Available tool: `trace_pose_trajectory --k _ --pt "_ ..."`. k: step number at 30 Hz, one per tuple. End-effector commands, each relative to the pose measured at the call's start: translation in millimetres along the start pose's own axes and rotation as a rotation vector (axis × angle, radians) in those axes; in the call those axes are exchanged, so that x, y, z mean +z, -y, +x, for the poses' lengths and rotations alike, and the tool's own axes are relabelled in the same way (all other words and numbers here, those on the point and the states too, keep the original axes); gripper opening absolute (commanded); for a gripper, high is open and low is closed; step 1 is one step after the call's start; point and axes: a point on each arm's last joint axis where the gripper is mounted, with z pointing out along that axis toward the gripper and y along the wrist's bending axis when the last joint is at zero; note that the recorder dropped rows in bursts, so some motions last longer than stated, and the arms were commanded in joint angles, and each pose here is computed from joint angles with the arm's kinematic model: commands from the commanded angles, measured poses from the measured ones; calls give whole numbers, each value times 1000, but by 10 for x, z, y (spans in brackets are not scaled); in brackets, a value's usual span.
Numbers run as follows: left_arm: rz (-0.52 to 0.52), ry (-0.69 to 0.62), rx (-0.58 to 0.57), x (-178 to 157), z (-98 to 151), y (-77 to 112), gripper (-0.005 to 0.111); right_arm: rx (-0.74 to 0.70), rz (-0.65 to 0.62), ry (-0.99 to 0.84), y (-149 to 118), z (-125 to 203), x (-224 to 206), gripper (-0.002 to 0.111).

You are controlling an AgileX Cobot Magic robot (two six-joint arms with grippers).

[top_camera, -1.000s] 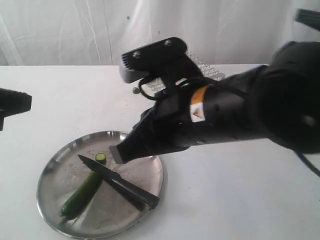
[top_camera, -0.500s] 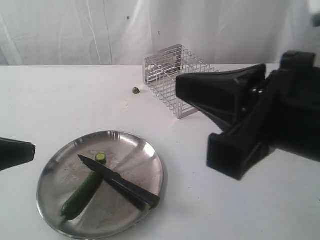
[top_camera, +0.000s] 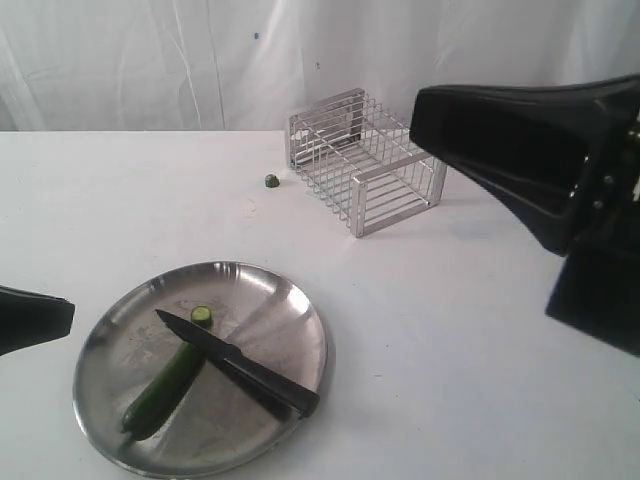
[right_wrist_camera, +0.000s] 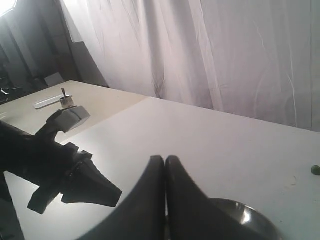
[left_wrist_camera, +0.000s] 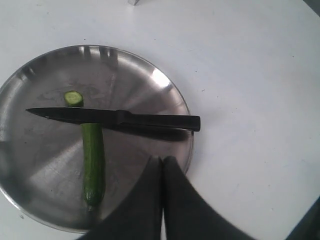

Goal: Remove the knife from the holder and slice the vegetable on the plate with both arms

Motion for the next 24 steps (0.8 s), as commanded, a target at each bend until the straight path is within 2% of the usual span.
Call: trace_pose_trajectory --k 1,4,8,14,19,24 --pt "17 3 -15 -3 11 18 0 -38 -4 54 1 -40 -22 0" --pt "17 3 -15 -3 11 18 0 -154 72 102 109 -80 -36 0" --pt "17 3 -13 -3 11 18 0 -146 250 59 381 94 -126 0" --pt "17 3 -13 -3 11 18 0 -96 523 46 705 594 -504 0" --pt "17 3 -13 -3 11 18 0 -122 683 134 709 918 -878 0" --pt "17 3 -13 -3 11 18 0 -110 758 119 701 1183 -1026 0"
